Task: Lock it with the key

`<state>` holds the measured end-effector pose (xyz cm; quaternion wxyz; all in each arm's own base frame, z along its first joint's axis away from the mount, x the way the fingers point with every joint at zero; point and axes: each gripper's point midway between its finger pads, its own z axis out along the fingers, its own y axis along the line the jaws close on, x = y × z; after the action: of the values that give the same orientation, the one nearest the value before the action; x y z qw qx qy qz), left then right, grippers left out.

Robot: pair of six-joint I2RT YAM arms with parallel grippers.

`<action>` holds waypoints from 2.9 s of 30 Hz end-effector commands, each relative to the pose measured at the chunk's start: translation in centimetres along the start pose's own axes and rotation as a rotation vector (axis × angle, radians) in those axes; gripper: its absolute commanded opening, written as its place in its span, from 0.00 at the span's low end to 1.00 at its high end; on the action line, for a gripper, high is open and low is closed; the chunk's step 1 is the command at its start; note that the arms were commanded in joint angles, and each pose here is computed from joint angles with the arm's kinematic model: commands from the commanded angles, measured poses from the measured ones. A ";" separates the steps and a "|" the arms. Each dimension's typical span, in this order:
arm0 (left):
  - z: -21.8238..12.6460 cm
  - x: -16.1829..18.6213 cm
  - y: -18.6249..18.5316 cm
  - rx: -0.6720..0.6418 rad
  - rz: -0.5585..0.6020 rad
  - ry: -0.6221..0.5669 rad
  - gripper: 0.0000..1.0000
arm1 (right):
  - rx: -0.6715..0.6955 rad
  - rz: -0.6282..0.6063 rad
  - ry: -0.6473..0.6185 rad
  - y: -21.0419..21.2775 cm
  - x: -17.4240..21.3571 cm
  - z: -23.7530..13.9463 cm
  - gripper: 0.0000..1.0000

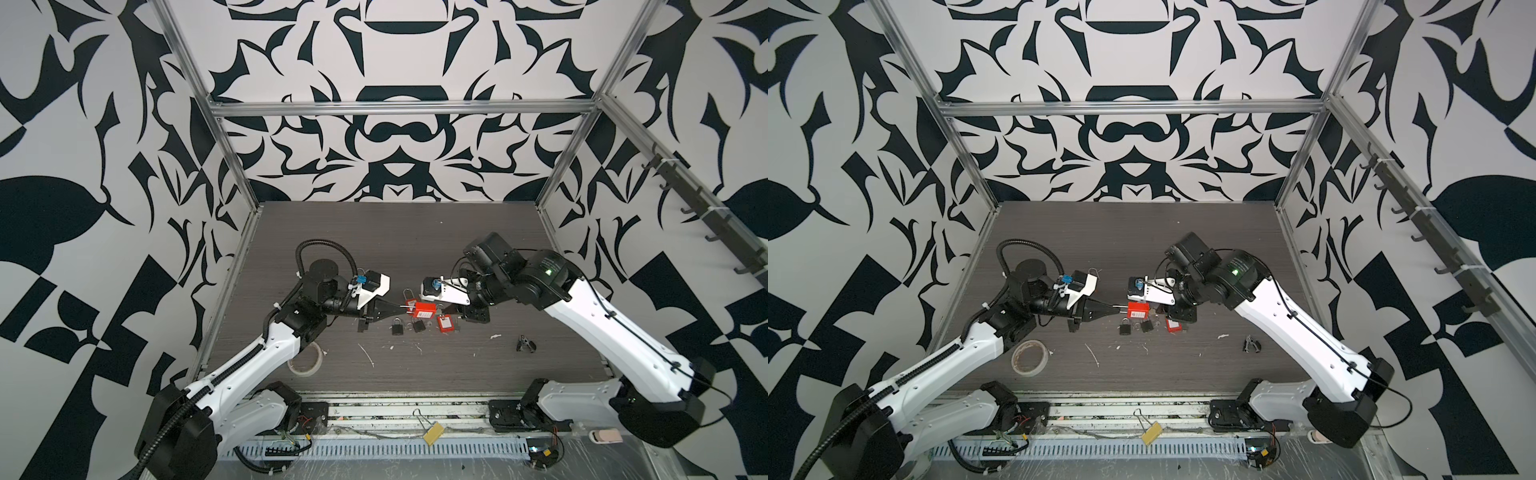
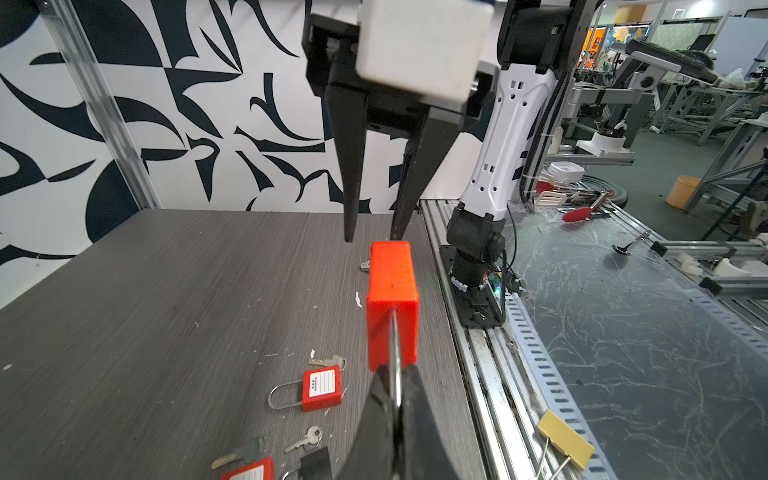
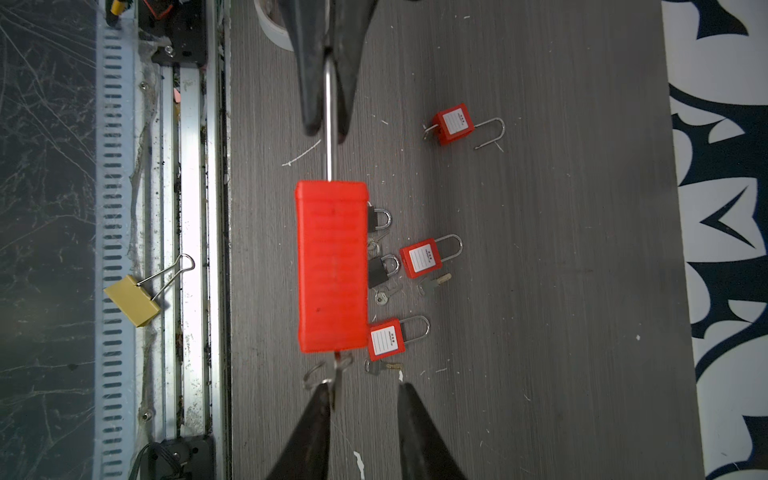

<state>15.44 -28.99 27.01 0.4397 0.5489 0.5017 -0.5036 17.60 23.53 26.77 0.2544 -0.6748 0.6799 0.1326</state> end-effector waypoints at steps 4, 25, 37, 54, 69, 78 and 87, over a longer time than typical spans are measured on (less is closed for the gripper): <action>-0.1 -1.4 -0.5 0.015 0.050 -0.011 0.00 | -0.031 -0.017 -0.065 0.8 -1.1 -0.7 0.18; 0.0 -1.5 -0.6 0.034 0.050 -0.004 0.00 | -0.094 0.010 -0.024 1.6 -0.1 0.9 0.39; 0.2 -1.5 -0.5 0.034 0.038 0.000 0.00 | -0.061 0.011 -0.017 1.0 0.1 1.8 0.31; 0.3 -1.4 -0.3 0.032 0.014 -0.001 0.00 | 0.156 -0.104 -0.037 -0.2 0.9 1.1 0.38; 0.4 -1.4 -0.8 0.055 0.037 0.019 0.00 | -0.026 -0.021 -0.024 2.1 0.0 0.5 0.32; 0.4 -1.2 -0.9 0.054 0.043 0.032 0.00 | -0.052 -0.020 -0.033 2.4 -0.2 0.8 0.25; 0.5 -1.2 -0.8 0.056 0.048 0.038 0.00 | -0.045 -0.022 -0.042 2.6 -0.3 -0.1 0.35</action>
<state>14.81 -29.33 26.51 0.4137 0.5720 0.5059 -0.4958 15.62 23.90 25.05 0.2440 -0.6852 0.6700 0.1485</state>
